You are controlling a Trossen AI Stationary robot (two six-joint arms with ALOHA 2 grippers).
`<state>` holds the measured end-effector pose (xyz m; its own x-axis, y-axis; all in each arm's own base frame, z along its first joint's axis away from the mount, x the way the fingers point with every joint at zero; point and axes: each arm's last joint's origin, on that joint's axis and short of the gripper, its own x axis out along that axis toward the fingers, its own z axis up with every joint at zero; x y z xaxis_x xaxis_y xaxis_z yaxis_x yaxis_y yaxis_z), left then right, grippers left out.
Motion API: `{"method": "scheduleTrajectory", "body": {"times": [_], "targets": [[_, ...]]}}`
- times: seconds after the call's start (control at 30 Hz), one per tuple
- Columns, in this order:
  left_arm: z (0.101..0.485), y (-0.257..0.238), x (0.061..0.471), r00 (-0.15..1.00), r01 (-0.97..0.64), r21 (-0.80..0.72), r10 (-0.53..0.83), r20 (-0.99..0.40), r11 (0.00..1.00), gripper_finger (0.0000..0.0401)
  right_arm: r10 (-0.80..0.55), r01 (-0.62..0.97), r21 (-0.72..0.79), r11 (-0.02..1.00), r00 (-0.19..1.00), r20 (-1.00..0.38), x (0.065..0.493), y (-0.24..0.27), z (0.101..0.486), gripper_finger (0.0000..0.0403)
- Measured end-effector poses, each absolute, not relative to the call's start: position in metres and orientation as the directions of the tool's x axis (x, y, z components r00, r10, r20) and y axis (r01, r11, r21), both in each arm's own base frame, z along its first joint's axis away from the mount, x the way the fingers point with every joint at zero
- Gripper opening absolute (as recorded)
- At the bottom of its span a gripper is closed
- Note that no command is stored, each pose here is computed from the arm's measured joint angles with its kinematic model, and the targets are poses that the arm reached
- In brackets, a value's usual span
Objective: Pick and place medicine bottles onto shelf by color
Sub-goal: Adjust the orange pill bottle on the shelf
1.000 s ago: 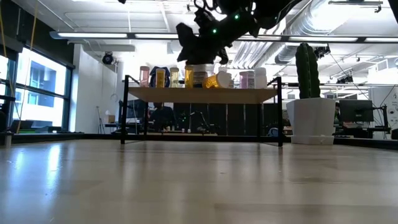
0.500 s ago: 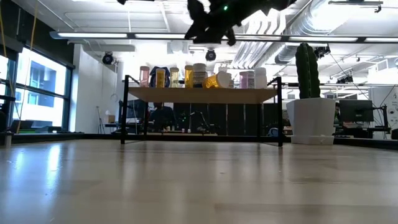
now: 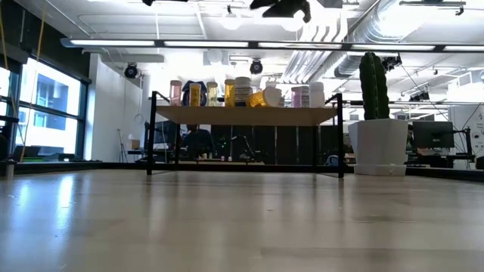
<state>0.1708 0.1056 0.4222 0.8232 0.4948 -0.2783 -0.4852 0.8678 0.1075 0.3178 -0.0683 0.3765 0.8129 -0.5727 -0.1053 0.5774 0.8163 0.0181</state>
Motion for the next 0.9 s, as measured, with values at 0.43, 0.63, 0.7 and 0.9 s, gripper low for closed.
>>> {"method": "scheduleTrajectory", "body": {"times": [0.43, 0.63, 0.7, 0.9], "targets": [[0.422, 0.106, 0.171, 0.824, -0.502, 0.049, 0.495, -0.278, 0.863, 0.0234, -0.638, 0.639, -0.067, 0.767, 0.769, 0.028, 0.25, -0.081, 0.428, 0.0294], [0.422, 0.106, 0.171, 0.824, -0.503, 0.046, 0.494, -0.278, 0.863, 0.0234, -0.591, 0.593, -0.037, 0.804, 0.805, 0.056, 0.221, -0.087, 0.441, 0.0296], [0.422, 0.106, 0.171, 0.824, -0.503, 0.046, 0.494, -0.278, 0.863, 0.0234, -0.572, 0.572, -0.021, 0.82, 0.82, 0.019, 0.216, -0.086, 0.44, 0.0296], [0.422, 0.106, 0.171, 0.824, -0.502, 0.046, 0.494, -0.278, 0.863, 0.0234, -0.54, 0.541, -0.022, 0.841, 0.836, -0.099, 0.213, -0.083, 0.429, 0.0296]]}}
